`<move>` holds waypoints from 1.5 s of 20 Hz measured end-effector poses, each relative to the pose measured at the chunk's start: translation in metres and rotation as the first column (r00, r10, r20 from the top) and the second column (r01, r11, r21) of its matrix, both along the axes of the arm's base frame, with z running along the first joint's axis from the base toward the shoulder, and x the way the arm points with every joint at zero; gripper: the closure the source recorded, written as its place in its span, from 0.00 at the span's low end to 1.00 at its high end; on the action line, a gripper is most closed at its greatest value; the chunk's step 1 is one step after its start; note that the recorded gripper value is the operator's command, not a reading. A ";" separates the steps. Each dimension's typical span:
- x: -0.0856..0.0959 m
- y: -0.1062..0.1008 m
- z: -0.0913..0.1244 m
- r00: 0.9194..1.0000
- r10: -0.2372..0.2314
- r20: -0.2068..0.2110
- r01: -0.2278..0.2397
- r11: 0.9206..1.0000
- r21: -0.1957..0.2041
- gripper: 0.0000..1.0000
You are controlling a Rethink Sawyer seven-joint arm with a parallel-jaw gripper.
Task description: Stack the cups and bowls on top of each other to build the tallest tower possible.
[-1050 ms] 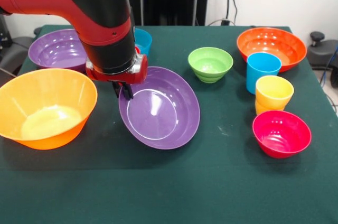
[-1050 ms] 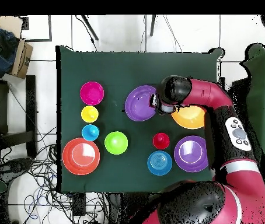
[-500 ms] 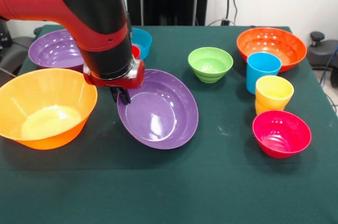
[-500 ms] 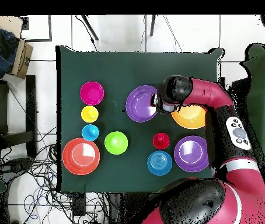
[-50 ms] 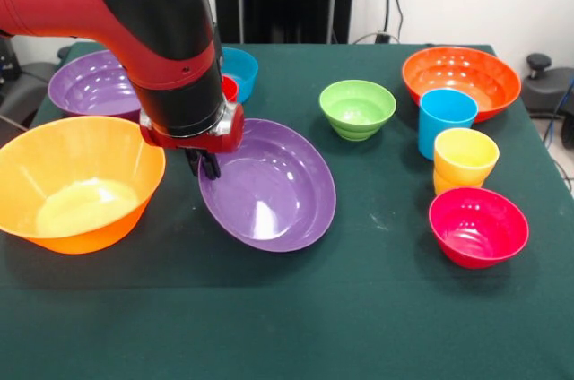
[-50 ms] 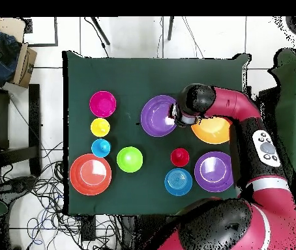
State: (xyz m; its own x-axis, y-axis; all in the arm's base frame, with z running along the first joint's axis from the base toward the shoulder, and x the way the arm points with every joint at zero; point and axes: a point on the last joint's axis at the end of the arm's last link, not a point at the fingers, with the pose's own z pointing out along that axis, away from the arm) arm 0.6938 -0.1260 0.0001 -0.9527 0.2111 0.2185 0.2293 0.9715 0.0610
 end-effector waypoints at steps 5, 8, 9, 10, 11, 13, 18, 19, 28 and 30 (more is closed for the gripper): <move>0.000 0.000 0.000 1.000 0.002 0.003 -0.002 1.000 -0.002 1.00; 0.002 -0.001 -0.001 1.000 0.001 0.019 -0.001 1.000 -0.005 1.00; 0.003 -0.001 -0.002 1.000 0.000 0.028 0.000 1.000 -0.006 1.00; 0.005 -0.001 -0.003 0.999 0.000 0.042 0.000 1.000 -0.010 1.00; 0.005 -0.002 -0.003 0.999 0.000 0.048 0.000 1.000 -0.011 1.00; 0.007 -0.003 -0.006 0.998 0.001 0.068 0.000 1.000 -0.016 1.00; 0.011 -0.004 -0.008 0.994 -0.001 0.106 0.003 1.000 -0.023 1.00; 0.012 -0.004 -0.008 0.994 -0.001 0.108 0.003 1.000 -0.023 1.00; 0.012 -0.004 -0.009 0.994 0.001 0.112 0.002 1.000 -0.026 1.00; 0.012 -0.004 -0.009 0.993 0.001 0.115 0.002 1.000 -0.026 1.00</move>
State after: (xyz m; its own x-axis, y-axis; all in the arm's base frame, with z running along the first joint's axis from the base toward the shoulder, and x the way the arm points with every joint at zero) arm 0.7060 -0.1300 -0.0087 -0.9711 0.2159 0.1017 0.2227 0.9729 0.0616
